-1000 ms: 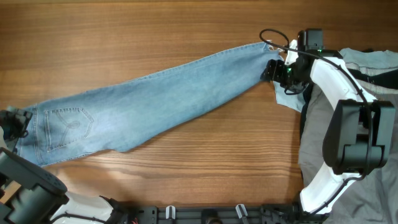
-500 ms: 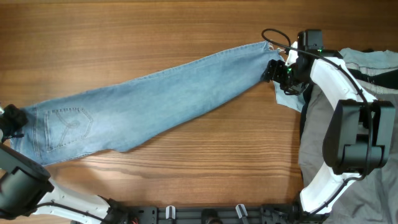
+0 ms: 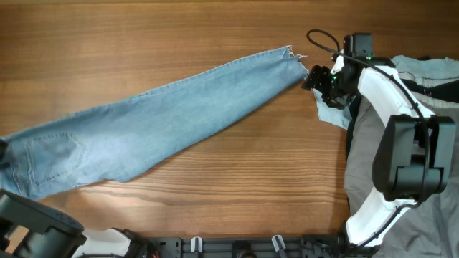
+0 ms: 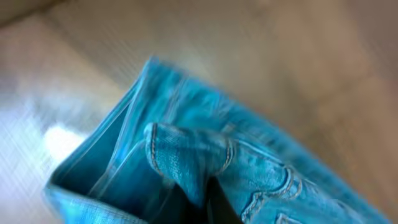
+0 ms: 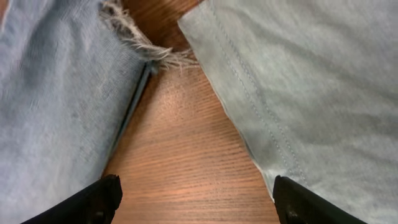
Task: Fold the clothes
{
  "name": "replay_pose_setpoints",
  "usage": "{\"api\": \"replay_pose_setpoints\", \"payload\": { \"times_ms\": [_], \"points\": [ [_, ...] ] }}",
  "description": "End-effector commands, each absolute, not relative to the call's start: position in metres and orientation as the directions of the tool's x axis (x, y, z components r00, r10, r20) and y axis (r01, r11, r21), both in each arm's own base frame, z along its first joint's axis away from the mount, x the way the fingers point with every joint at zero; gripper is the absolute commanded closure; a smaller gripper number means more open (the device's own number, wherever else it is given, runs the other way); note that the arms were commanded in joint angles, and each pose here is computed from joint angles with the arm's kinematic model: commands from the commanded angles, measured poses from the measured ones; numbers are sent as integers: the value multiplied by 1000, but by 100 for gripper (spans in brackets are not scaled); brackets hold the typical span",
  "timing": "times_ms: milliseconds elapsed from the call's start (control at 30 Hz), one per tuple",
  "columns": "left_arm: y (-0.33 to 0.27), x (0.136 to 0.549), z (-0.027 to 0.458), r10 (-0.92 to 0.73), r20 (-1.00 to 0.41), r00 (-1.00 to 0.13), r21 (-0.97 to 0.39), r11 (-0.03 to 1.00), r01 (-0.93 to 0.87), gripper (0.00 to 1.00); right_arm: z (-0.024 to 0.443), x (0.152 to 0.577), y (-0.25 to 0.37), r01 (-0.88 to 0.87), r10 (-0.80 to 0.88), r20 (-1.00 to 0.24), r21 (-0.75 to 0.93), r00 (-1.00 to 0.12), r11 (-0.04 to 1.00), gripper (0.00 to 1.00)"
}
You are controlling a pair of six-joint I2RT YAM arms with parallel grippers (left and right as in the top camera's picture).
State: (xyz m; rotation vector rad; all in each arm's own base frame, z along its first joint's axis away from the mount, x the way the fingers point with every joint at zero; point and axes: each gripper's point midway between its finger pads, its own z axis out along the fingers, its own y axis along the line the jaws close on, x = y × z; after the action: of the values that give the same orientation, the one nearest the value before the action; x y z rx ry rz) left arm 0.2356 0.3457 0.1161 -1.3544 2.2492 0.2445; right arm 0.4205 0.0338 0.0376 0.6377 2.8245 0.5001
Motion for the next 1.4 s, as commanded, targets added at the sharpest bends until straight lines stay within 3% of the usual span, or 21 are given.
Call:
{"api": "replay_pose_setpoints", "payload": {
  "times_ms": [0,67,100,133,167,200,300,333,400,433,500,567,633,733,867,900,1000,1033,1100,1200,1367],
  "points": [
    [362,197,118,-810,-506,-298,63,310,-949,96,45,426,32,416,494,-138,374,-859,829,17],
    [371,174,117,-821,-521,-231,148,180,-973,96,46,426,31,415,493,-141,375,-859,829,17],
    [373,169,116,-823,-528,-211,167,142,-976,86,45,426,31,413,491,-141,374,-859,830,17],
    [377,165,115,-822,-538,-190,182,107,-977,66,46,426,31,413,492,-142,375,-859,830,17],
    [379,166,113,-819,-543,-187,182,103,-978,27,46,426,31,414,492,-142,375,-859,830,16],
    [382,169,113,-813,-553,-182,168,105,-980,0,46,426,31,413,492,-142,375,-859,830,16],
    [375,211,111,-816,-539,-208,-19,259,-966,0,47,430,31,396,481,-162,380,-861,836,16],
    [370,224,111,-815,-529,-237,-70,321,-945,12,49,435,33,324,420,-202,380,-885,866,20],
    [353,237,106,-835,-479,-270,-151,382,-912,60,52,440,40,195,305,-267,371,-914,908,23],
    [341,243,104,-851,-442,-282,-202,401,-893,73,53,443,44,120,237,-305,356,-923,927,21],
    [315,259,102,-876,-368,-311,-324,434,-841,80,51,450,55,23,154,-369,335,-917,942,0],
    [294,271,102,-883,-317,-346,-386,454,-803,94,45,459,61,-6,138,-404,335,-904,942,1],
    [277,279,100,-870,-293,-395,-380,486,-787,88,32,470,72,-56,122,-425,383,-897,922,0],
    [243,289,94,-827,-244,-507,-356,563,-746,52,9,483,98,-100,153,-418,524,-896,846,0],
    [225,298,92,-799,-228,-556,-348,600,-720,37,-11,494,127,-90,237,-360,697,-902,712,0],
    [225,298,92,-799,-228,-556,-348,600,-720,36,-13,496,132,-74,257,-345,714,-903,696,9],
    [223,296,91,-801,-216,-558,-347,597,-723,36,-14,494,138,-78,250,-340,717,-907,693,59],
    [222,296,91,-802,-211,-559,-347,596,-724,36,-11,495,137,-79,254,-341,722,-905,688,66],
    [219,292,90,-805,-192,-561,-346,591,-729,37,12,505,123,-95,291,-371,743,-882,663,94],
    [214,288,93,-807,-177,-564,-347,588,-731,39,69,523,84,-120,367,-463,736,-807,666,96],
    [206,289,145,-784,-302,-543,-386,621,-682,33,245,509,-22,-195,478,-706,645,-523,739,96]
  ]
}}
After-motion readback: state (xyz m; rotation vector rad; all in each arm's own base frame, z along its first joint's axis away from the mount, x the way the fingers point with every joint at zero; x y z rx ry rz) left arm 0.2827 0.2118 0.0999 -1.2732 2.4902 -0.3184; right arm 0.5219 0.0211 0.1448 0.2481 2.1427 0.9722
